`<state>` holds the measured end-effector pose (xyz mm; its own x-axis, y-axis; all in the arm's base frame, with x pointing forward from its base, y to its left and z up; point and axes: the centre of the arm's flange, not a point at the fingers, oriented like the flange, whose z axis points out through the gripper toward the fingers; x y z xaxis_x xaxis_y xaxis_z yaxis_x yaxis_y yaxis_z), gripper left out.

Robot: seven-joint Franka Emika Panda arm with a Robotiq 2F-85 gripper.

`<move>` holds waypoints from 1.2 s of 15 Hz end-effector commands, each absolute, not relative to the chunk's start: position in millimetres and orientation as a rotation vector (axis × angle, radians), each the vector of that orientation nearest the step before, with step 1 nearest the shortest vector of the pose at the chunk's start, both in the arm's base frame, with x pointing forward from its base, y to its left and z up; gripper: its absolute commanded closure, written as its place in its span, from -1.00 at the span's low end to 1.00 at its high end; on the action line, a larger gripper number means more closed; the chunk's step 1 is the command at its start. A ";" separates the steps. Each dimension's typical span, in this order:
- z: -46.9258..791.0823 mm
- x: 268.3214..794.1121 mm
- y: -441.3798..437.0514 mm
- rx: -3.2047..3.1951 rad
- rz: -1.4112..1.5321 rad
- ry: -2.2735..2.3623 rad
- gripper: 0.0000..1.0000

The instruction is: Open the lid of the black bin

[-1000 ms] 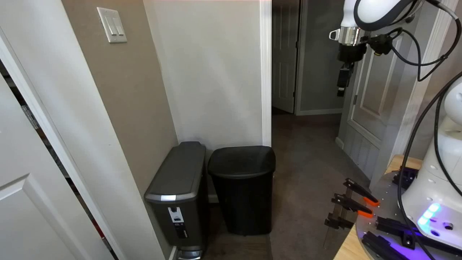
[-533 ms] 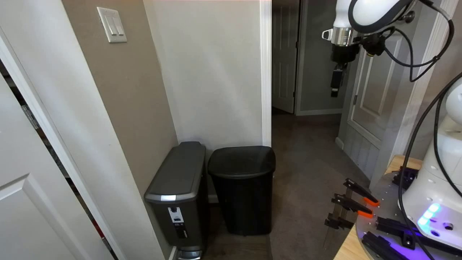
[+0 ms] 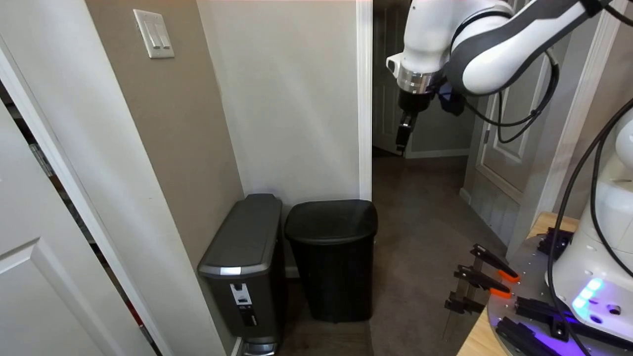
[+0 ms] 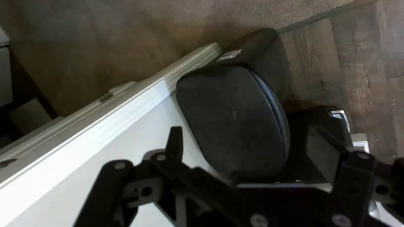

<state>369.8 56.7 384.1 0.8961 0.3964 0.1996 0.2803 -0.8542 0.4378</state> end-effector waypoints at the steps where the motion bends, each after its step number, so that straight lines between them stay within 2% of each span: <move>1: 345.5 396.7 101.6 2.523 0.463 0.468 -1.00; 6: 309.8 420.6 160.1 2.403 0.461 0.564 -1.00; 7: 337.8 388.7 143.2 2.421 0.497 0.548 -1.00; 18: 324.7 405.0 156.1 2.438 0.468 0.573 -1.00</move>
<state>405.0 156.1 324.7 0.8458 0.4962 0.1960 0.2904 -0.7364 0.6111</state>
